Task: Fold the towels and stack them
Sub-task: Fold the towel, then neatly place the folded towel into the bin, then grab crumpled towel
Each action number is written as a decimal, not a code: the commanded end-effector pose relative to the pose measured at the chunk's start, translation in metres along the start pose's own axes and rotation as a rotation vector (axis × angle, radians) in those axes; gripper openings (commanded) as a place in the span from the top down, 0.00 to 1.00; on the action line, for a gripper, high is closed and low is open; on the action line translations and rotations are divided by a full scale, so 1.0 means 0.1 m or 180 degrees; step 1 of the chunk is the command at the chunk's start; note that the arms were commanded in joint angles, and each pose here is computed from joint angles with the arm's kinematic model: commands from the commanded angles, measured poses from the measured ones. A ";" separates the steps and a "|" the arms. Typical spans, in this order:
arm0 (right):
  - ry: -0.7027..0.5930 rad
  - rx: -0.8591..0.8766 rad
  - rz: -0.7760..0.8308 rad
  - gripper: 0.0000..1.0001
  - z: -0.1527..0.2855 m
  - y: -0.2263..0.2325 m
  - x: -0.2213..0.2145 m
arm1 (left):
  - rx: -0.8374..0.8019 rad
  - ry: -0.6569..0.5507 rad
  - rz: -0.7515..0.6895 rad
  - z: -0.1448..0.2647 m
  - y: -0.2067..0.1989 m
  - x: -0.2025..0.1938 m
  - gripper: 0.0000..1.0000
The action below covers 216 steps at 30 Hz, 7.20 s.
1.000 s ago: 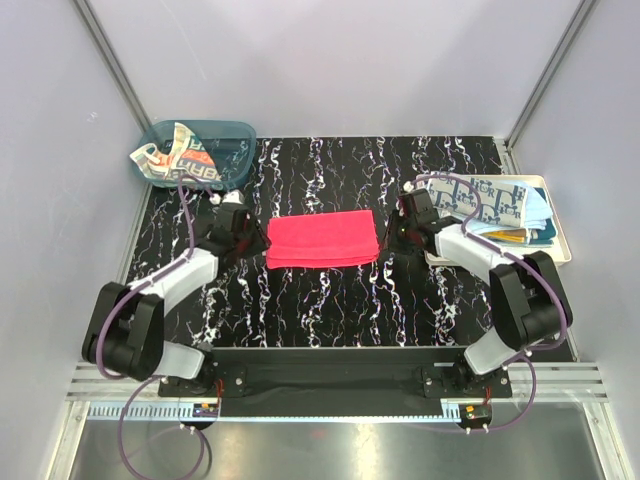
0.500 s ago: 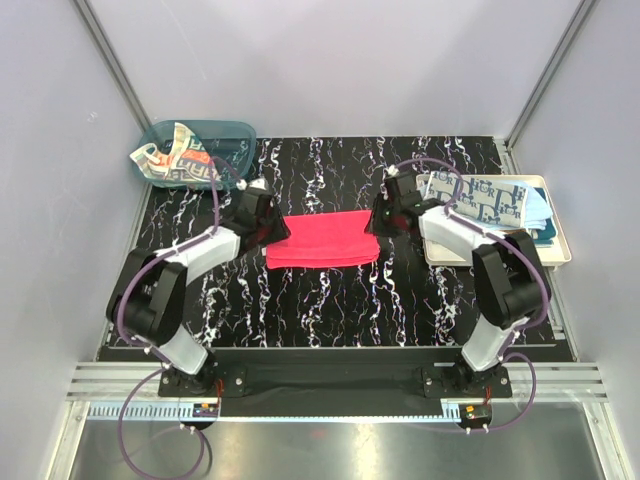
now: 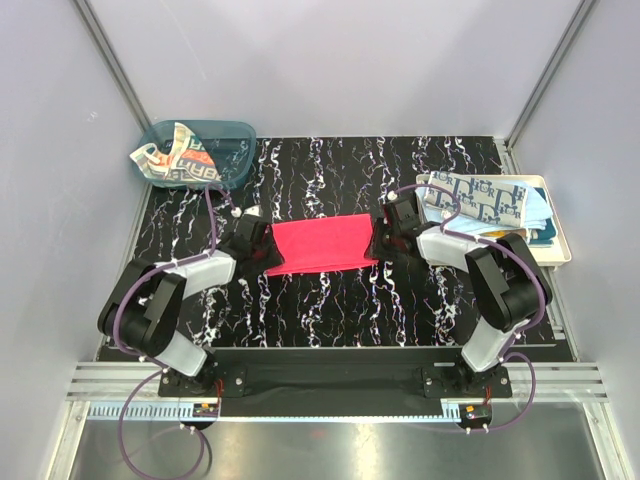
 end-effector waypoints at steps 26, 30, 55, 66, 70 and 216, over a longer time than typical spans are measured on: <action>-0.0329 -0.0146 0.0248 0.44 0.12 0.27 0.72 | -0.0588 -0.0040 -0.0501 -0.11 -1.18 0.25 0.68; -0.0217 -0.0133 0.0298 0.35 -0.05 0.21 0.66 | -0.0617 0.0065 -0.0574 -0.15 -1.22 0.03 0.69; -0.0015 -0.0809 0.0658 0.41 -0.28 -0.06 0.13 | -0.0561 0.0236 -0.0741 -0.13 -1.24 -0.22 0.70; 0.0081 -0.0790 0.0752 0.59 -0.35 0.03 -0.03 | -0.0588 0.0248 -0.0746 -0.12 -1.27 -0.21 0.70; 0.0088 -0.0892 0.0766 0.79 -0.35 -0.02 -0.04 | -0.0629 0.0218 -0.0741 -0.07 -1.31 -0.15 0.70; -0.0765 0.0553 0.0294 0.45 1.33 0.55 0.83 | 0.1111 -0.1714 0.0867 0.91 0.38 2.88 0.50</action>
Point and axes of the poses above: each gripper's point midway between its finger pads, its own z axis back along the fingers, its own y axis along the line the jaws close on, x = y × z, the point moved 4 cm from there along z, back along the fingers, and after that the axes turned 11 degrees about -z, right-handed, at the moved point
